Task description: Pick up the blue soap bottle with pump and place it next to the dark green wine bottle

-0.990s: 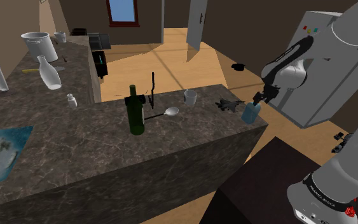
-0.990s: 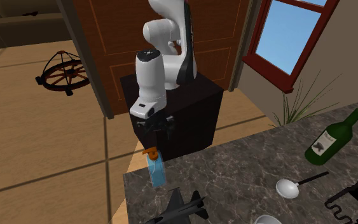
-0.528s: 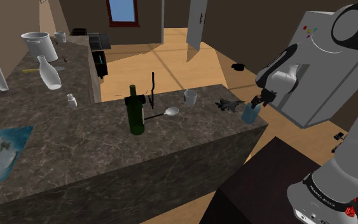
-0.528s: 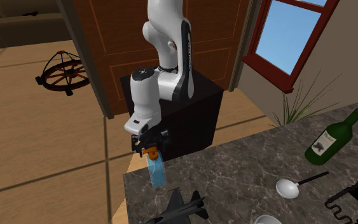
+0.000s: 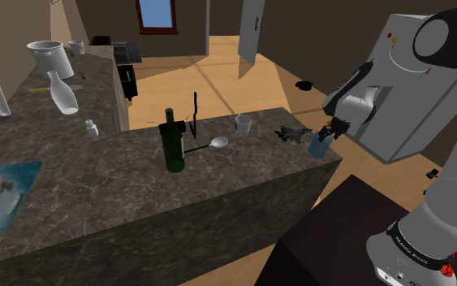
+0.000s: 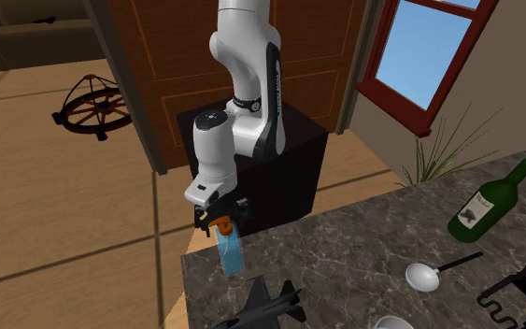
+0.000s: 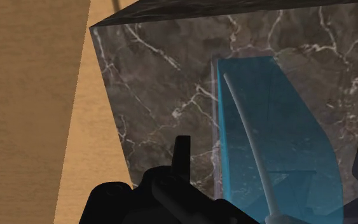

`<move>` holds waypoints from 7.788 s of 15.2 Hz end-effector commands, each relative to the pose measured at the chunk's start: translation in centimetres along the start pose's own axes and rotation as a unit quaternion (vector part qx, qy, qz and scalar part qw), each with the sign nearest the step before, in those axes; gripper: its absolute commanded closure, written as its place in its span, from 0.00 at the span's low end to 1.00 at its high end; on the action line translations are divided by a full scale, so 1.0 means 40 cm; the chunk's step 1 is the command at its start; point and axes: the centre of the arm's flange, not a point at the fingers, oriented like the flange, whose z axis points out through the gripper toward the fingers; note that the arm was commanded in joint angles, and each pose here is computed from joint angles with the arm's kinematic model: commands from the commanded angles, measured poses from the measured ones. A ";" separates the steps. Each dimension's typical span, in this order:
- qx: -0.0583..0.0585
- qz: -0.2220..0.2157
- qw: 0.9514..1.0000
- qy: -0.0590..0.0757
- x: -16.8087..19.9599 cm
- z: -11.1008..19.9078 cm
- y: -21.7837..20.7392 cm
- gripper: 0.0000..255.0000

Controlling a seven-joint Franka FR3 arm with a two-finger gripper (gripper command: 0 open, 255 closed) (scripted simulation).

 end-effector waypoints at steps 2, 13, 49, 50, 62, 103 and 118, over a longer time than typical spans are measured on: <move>0.000 0.000 1.000 0.000 0.000 0.000 0.000 0.00; 0.000 0.000 1.000 0.000 0.000 0.000 0.000 1.00; 0.000 0.000 1.000 0.000 0.082 -0.467 0.018 1.00; 0.000 0.000 1.000 0.000 0.084 -0.480 0.019 1.00; 0.000 0.000 1.000 0.000 0.112 -0.636 0.025 1.00; 0.000 0.000 1.000 0.000 0.151 -0.997 -0.423 1.00; 0.000 0.000 1.000 0.000 0.129 -1.020 -0.917 1.00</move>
